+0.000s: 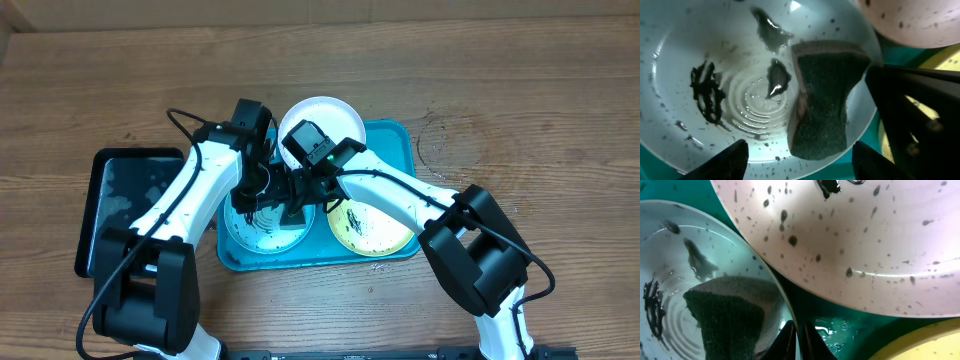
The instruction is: Clean dirty plates on tray and stack at the side
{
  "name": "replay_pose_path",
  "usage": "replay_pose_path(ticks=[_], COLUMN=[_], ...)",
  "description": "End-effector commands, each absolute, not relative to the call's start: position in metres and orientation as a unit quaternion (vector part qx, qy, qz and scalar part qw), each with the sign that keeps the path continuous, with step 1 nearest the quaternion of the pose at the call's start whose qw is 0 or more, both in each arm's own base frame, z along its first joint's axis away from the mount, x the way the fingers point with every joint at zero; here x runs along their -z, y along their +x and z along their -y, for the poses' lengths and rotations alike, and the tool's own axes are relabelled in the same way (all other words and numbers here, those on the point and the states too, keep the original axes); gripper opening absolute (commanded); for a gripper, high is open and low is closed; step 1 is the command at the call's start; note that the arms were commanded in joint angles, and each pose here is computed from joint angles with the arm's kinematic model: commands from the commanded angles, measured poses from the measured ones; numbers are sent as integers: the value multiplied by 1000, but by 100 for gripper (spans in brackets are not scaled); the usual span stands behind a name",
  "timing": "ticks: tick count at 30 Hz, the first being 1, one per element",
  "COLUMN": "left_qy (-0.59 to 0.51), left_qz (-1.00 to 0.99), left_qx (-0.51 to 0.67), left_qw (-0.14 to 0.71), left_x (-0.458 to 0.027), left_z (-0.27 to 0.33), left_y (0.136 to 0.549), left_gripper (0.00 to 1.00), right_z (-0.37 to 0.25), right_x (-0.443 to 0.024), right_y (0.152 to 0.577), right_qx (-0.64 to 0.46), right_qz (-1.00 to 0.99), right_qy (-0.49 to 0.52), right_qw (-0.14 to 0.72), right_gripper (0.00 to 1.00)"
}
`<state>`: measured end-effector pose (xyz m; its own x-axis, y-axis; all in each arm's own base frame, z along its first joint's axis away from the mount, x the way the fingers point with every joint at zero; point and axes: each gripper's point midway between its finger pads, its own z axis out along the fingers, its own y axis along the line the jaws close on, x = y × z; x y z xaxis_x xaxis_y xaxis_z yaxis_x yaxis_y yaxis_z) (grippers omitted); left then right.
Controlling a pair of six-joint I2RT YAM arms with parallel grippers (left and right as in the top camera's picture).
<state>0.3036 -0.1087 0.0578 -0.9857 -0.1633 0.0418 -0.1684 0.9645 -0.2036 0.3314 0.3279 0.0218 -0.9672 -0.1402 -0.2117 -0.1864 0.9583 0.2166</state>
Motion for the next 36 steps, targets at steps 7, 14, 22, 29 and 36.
replay_pose_path(ticks=[7, 14, 22, 29, 36], left_qy=[91, 72, 50, 36, 54], left_qz=[988, 981, 980, 985, 990], left_qx=[-121, -175, -184, -165, -123], left_qw=[11, 40, 55, 46, 35], left_x=[-48, -29, -12, -9, -5], left_z=[101, 113, 117, 110, 96], left_y=[307, 311, 310, 312, 317], left_gripper=[59, 56, 55, 43, 15], right_z=[-335, -338, -339, -339, -339], right_x=[-24, -25, -25, -25, -25], right_y=[327, 324, 324, 324, 324], right_qx=[-149, -158, -159, -159, -159], right_qz=[-983, -982, -982, -982, -982], right_qy=[-74, -76, -76, -76, -76], right_qw=[80, 74, 72, 73, 73], right_gripper=[8, 8, 8, 8, 8])
